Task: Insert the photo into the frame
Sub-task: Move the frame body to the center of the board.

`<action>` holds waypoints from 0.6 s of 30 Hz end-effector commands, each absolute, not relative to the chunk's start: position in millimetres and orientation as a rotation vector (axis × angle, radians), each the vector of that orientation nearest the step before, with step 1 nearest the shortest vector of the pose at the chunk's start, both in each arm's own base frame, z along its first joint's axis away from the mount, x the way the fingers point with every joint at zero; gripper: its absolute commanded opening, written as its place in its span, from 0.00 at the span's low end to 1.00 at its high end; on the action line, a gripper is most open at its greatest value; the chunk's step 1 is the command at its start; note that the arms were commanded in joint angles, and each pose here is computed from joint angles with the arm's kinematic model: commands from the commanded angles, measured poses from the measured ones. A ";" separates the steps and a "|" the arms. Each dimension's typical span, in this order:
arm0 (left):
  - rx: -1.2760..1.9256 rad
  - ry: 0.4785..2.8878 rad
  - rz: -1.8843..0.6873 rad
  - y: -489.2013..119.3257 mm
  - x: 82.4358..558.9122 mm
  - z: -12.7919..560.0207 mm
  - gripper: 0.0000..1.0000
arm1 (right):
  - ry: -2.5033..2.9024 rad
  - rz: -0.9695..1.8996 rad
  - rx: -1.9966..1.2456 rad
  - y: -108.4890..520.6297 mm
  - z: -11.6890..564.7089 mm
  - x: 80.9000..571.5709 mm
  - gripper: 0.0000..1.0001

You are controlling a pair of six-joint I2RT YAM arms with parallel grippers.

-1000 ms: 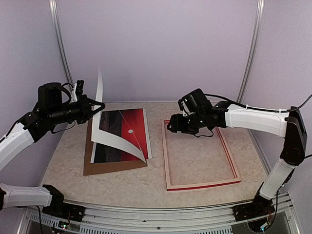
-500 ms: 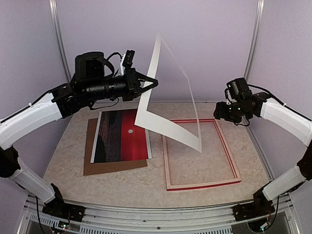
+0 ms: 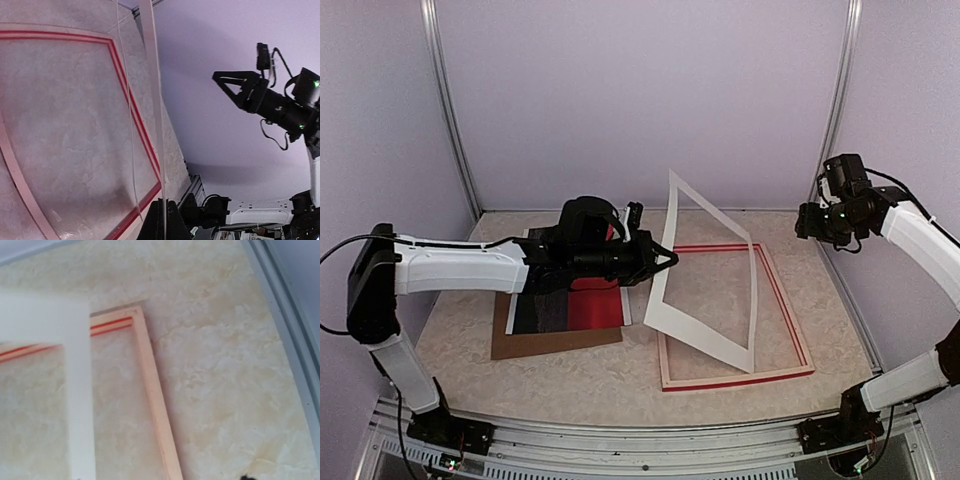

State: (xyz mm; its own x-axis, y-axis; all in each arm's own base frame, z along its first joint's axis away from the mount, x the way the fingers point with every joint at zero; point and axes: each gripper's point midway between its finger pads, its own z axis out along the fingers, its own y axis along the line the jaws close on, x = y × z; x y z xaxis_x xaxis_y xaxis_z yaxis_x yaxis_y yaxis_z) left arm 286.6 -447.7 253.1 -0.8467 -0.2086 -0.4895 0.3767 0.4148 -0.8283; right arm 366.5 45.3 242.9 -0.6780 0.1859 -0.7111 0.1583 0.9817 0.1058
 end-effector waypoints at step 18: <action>-0.229 2.302 -1.423 -449.0 283.7 131.0 0.00 | 2.471 0.052 0.190 50.9 174.3 359.2 0.67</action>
State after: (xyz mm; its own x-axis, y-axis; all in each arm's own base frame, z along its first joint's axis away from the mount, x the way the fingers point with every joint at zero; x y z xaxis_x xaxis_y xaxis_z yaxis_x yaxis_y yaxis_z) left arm 292.3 -441.3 131.7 -0.8989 -0.3331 -0.2846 0.0940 0.4877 -0.8679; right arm 359.3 53.3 203.1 -0.7461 0.1553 -0.6474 0.1165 0.9879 0.1027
